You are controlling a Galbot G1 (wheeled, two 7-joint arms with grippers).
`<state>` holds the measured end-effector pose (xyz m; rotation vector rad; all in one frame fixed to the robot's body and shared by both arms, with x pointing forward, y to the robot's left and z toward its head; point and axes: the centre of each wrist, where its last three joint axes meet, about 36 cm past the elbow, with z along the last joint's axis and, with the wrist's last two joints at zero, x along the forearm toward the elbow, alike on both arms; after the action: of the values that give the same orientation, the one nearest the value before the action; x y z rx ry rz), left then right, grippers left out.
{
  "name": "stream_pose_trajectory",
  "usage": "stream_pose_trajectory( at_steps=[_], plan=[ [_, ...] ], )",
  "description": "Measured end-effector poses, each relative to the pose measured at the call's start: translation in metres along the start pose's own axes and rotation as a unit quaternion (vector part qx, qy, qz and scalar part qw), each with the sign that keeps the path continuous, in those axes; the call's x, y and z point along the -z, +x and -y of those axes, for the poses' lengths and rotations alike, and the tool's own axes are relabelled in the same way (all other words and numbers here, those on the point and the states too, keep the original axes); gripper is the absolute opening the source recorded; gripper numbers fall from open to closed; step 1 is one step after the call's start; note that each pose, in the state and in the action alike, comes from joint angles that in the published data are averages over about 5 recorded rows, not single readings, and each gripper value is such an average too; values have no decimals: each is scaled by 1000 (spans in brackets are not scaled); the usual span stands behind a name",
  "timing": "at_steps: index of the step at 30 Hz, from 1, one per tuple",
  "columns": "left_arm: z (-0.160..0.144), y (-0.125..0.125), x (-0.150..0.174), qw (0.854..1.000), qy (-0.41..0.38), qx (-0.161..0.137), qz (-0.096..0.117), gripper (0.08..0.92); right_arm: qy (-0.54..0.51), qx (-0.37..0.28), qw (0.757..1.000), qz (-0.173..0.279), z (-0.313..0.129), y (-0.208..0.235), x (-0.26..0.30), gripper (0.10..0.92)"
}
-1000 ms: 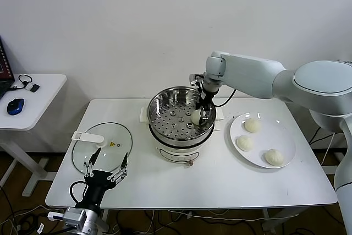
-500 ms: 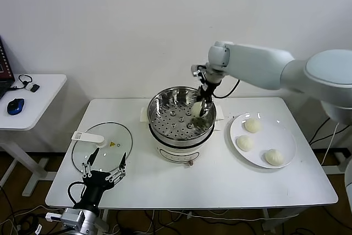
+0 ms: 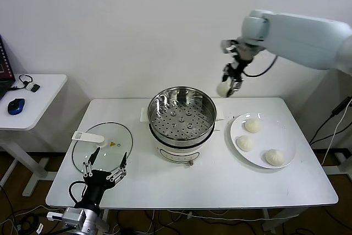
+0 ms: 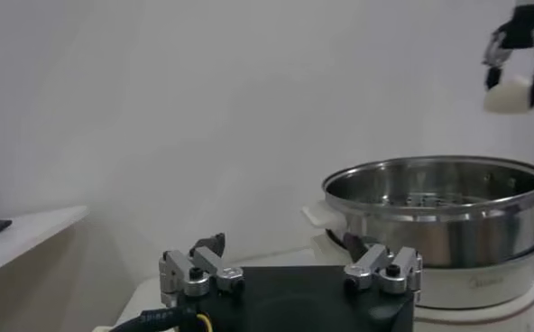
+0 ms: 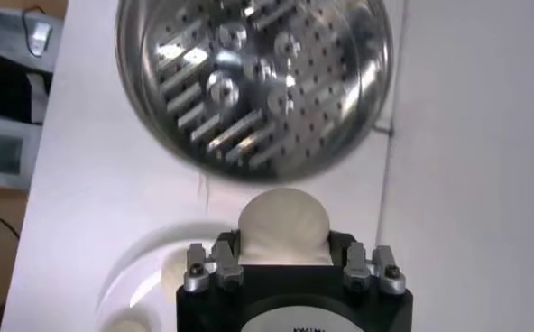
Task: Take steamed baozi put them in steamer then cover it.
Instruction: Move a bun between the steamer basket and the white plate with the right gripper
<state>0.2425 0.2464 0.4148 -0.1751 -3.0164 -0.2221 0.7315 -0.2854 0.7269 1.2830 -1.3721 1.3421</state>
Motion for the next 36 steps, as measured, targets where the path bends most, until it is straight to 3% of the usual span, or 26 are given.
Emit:
stream_pose_trajectory(
  at_steps=[9, 18, 36],
  plan=[
    [-1, -1, -4, 1000, 0, 2, -3, 823, -43, -10, 999, 0, -32, -13, -107, 636],
    [0, 0, -10, 1000, 1, 4, -10, 823, -90, -4, 996, 7, -82, -66, -197, 628],
    [0, 3, -16, 1000, 0, 4, -19, 823, -136, -17, 991, 5, -142, -149, -276, 636]
  ],
)
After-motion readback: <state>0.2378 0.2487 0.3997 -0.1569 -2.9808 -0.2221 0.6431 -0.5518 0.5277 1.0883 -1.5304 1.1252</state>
